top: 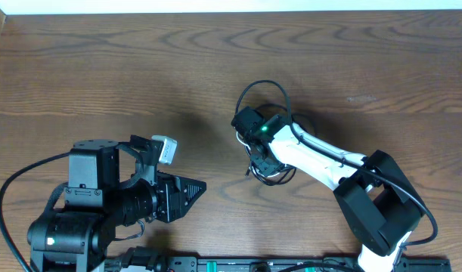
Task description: Untangle cables
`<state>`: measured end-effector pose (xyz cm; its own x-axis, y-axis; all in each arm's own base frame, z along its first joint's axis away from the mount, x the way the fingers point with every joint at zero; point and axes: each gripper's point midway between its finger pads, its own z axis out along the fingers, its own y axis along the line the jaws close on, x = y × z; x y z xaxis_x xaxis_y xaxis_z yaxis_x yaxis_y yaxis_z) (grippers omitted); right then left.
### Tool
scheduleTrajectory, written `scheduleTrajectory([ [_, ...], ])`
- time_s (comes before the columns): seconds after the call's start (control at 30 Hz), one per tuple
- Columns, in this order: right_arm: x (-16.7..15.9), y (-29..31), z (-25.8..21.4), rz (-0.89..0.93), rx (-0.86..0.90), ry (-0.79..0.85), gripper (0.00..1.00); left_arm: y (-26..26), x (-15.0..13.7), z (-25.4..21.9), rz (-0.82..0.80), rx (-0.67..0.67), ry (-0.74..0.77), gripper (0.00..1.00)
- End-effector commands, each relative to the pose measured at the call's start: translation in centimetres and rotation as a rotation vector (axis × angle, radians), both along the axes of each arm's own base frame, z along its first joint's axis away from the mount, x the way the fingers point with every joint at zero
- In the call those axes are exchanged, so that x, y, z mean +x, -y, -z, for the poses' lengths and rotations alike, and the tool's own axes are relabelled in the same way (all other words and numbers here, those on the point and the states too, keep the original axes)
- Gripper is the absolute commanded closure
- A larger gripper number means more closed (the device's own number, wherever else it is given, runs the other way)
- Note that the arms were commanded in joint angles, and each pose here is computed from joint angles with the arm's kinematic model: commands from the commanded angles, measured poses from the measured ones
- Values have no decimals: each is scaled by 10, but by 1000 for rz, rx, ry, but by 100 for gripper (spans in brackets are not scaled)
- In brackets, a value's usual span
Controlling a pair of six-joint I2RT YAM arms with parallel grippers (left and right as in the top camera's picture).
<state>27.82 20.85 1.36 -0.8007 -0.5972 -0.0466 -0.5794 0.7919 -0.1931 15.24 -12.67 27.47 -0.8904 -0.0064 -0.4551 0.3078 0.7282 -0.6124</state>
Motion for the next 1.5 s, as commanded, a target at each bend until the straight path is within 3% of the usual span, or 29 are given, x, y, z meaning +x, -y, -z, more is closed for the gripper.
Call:
scheduleTrajectory([
  [0.0,1,2,-1,4,-2,5,85,1,-1,-1,13,3,11,53],
  [0.17,0,3,-1,67,3,9,82,1,-1,-1,13,3,11,53],
  [0.4,4,5,-3,164,3,41,67,1,-1,-1,13,3,11,53],
  [0.9,39,-22,-35,223,104,162,66,1,-1,0,13,3,8,53],
  [1.27,32,-24,-34,221,117,123,66,1,-1,0,13,3,8,53],
  [1.37,29,-24,-33,244,120,109,71,1,-1,0,13,3,8,52],
  [1.43,27,-23,-33,267,120,102,99,1,-1,0,13,3,8,52],
  [1.47,25,-25,-32,267,128,90,99,1,-1,0,13,3,8,52],
])
